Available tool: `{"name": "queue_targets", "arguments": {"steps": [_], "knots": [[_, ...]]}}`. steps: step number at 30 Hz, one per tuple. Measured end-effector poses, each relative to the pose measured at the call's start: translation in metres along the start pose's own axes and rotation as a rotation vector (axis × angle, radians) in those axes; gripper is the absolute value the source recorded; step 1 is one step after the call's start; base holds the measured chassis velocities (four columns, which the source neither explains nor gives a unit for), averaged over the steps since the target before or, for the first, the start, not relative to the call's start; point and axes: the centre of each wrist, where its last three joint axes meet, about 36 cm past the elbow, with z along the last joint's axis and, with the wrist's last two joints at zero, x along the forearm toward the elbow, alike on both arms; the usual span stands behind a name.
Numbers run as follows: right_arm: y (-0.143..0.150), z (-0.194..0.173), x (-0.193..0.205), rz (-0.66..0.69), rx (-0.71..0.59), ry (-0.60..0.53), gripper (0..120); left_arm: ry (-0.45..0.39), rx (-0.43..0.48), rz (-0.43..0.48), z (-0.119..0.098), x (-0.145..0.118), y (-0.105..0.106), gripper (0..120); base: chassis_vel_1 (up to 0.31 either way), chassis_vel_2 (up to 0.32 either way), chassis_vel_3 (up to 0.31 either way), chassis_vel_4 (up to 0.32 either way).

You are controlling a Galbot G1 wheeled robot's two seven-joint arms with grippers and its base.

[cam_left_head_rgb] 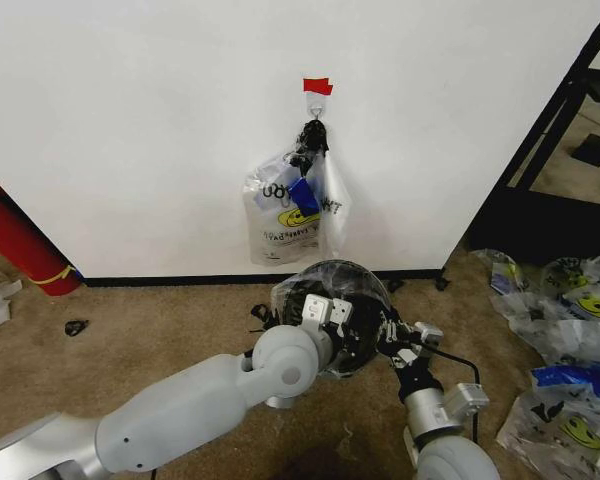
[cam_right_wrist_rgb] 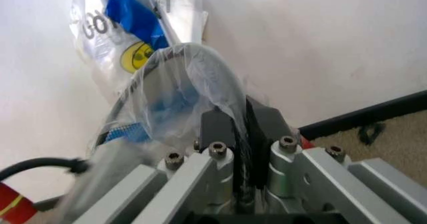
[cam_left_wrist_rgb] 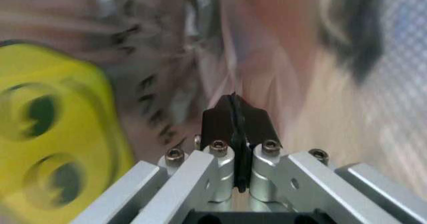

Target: Pick up the garbage bag from the wall and place it over the trash bin.

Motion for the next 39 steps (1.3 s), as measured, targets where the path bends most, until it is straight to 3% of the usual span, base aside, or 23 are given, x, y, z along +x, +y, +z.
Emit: {"name": "queue_targets", "arguments": {"steps": [8,16,25,31,36,39], "knots": [[0.005,-0.002,0.003,-0.011,-0.016,0.001,1,0.018,0.020,0.012,-0.002,-0.020,-0.006,0,0.000,0.000,0.000,0.000],[0.004,-0.003,0.002,-0.007,-0.021,-0.002,1,0.000,0.032,0.023,-0.004,-0.019,-0.009,0,0.000,0.000,0.000,0.000],[-0.002,-0.003,-0.004,0.009,-0.023,-0.016,1,-0.105,-0.011,-0.009,-0.014,0.020,0.012,0,0.000,0.000,0.000,0.000],[-0.007,-0.005,-0.013,0.033,-0.100,-0.019,1,-0.175,-0.020,-0.015,-0.010,0.054,0.026,1,0.000,0.000,0.000,0.000],[-0.019,0.000,-0.024,0.076,-0.306,0.007,1,-0.301,0.011,0.001,0.004,0.111,0.043,22,0.000,0.000,0.000,0.000],[-0.024,0.003,-0.027,0.075,-0.369,0.012,1,-0.366,0.020,-0.011,0.009,0.129,0.050,29,0.000,0.000,0.000,0.000]]}}
